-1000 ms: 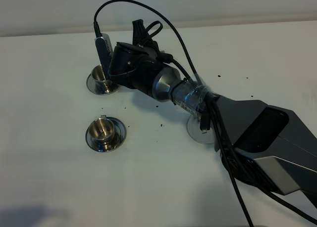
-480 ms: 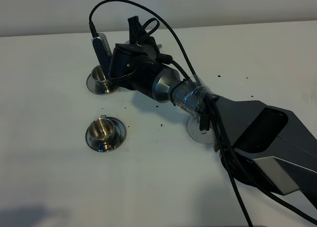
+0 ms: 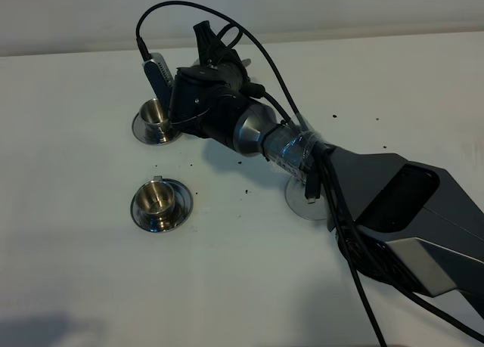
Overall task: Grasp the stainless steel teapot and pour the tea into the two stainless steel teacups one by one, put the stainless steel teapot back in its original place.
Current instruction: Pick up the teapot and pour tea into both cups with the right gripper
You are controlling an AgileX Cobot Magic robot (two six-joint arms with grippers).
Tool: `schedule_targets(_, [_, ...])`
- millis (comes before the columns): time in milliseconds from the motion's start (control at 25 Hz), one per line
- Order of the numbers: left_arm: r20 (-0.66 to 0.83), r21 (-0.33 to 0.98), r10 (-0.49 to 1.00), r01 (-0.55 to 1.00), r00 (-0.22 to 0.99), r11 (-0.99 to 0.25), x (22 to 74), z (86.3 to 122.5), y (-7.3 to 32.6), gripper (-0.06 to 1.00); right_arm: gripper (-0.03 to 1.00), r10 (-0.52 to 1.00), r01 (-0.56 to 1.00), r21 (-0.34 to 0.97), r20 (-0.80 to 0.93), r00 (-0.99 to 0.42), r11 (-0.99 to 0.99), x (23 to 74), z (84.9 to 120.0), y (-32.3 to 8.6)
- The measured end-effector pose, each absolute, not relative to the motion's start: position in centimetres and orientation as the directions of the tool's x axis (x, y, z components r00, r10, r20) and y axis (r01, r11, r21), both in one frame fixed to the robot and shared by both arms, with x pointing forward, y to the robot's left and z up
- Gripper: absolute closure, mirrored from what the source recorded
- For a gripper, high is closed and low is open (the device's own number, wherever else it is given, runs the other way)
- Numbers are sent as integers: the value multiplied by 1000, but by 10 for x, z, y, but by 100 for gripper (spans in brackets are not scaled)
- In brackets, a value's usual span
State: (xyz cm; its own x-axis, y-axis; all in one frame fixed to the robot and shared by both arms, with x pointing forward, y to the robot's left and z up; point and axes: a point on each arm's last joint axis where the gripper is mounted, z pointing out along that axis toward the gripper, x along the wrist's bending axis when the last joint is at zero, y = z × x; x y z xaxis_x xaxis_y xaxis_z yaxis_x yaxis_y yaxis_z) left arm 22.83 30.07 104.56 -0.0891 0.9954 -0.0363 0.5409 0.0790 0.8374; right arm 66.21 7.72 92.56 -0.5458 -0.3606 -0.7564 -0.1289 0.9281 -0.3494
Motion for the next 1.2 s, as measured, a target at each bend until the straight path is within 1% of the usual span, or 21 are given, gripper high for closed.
schedule_targets(240, [-35,837,995,541,-88,78,228,1046,301,56,79,-406,-152,-389,-739,-538,909,663,926,76])
schedule_targets(480, [-35,837,995,541,-88,78,228,1046,301,56,79,-438,-165,-414,-748,-498,895,665,929,78])
schedule_targets(1200, [-35,837,995,541,-88,78,228,1046,301,56,79,-477,-175,-448,-760,-443,877,667,933,79])
